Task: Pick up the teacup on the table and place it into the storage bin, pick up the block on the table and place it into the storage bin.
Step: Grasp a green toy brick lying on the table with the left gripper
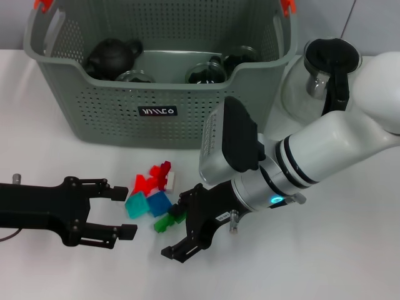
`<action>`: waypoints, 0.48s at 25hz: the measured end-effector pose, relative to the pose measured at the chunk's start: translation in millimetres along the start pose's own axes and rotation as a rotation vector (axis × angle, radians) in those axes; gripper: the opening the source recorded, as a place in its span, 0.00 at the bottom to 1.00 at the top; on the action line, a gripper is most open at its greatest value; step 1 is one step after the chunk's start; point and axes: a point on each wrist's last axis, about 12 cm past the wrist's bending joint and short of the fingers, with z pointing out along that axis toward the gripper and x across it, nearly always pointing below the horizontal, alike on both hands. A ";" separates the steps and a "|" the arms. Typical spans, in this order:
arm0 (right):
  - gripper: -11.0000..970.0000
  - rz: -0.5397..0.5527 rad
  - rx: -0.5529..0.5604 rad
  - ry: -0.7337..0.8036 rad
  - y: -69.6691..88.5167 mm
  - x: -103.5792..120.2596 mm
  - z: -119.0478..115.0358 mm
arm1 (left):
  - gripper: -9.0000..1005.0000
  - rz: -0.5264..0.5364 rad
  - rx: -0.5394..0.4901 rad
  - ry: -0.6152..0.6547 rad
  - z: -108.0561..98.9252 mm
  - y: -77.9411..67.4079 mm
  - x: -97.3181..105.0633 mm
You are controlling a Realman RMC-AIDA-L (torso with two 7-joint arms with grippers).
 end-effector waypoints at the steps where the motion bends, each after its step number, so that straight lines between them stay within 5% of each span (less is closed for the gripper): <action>1: 0.91 0.000 -0.004 -0.001 0.0 0.0 -0.9 | 0.82 -0.001 0.000 0.000 -0.1 -0.1 0.2; 12: 0.91 0.011 -0.024 -0.038 -3.0 -1.5 -11.2 | 0.82 0.000 0.003 0.000 -0.6 -0.6 -0.2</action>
